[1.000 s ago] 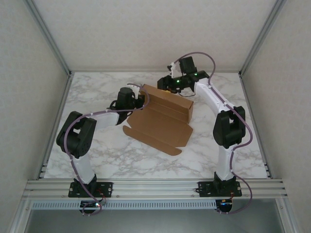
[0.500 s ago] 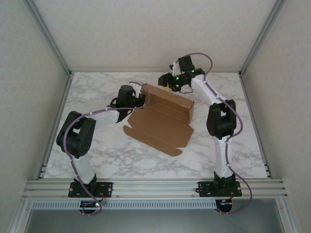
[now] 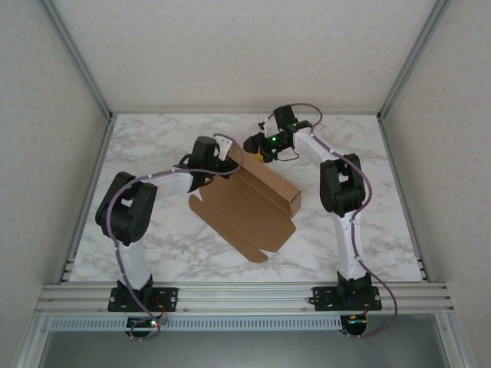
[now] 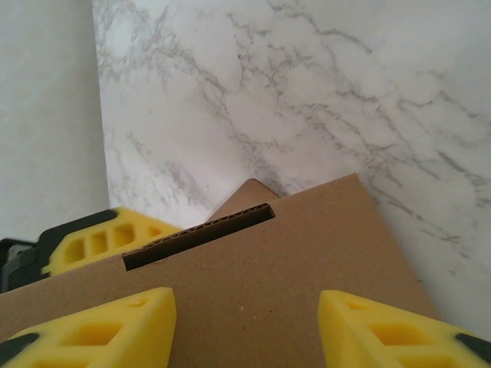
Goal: Fold the paper box
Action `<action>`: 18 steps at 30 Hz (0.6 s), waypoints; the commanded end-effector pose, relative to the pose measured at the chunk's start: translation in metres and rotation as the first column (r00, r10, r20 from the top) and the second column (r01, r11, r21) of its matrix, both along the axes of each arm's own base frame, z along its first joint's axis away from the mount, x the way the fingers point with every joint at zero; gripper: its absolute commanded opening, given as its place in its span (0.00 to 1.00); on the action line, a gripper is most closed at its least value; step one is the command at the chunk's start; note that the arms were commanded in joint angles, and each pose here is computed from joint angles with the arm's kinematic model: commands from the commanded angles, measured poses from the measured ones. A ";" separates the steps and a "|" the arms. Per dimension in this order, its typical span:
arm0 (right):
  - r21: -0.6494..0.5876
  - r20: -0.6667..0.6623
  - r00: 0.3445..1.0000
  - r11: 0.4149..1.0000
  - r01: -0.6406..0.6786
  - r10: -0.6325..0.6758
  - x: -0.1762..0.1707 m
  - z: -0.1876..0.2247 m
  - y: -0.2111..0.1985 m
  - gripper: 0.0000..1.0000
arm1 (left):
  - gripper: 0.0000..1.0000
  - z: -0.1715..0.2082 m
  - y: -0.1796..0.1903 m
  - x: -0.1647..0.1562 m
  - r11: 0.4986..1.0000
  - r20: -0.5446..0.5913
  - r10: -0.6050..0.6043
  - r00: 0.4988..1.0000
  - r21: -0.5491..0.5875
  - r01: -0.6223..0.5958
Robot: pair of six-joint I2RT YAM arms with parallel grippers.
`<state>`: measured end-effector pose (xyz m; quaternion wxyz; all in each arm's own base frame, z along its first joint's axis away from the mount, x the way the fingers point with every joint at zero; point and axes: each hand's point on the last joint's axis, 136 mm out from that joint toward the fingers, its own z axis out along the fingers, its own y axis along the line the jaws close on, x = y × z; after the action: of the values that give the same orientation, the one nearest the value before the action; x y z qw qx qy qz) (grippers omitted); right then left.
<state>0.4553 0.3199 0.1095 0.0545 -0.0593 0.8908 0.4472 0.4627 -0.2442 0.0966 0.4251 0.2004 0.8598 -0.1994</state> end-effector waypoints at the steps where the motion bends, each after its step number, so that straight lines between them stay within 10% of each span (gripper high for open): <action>1: 0.036 -0.033 0.999 0.998 -0.042 0.043 -0.012 -0.004 0.010 0.51 | 0.32 0.008 -0.021 0.004 0.997 0.020 -0.056 0.998 -0.046 0.057; 18: 0.091 -0.083 0.994 0.993 -0.069 0.077 -0.025 -0.007 0.022 0.50 | 0.02 0.000 0.007 0.027 0.978 0.054 0.199 0.979 0.052 -0.202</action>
<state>0.4666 0.3195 0.1125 0.0722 -0.0521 0.8822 0.4625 0.4759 -0.2469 0.0967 0.4456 0.1677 0.8648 -0.1597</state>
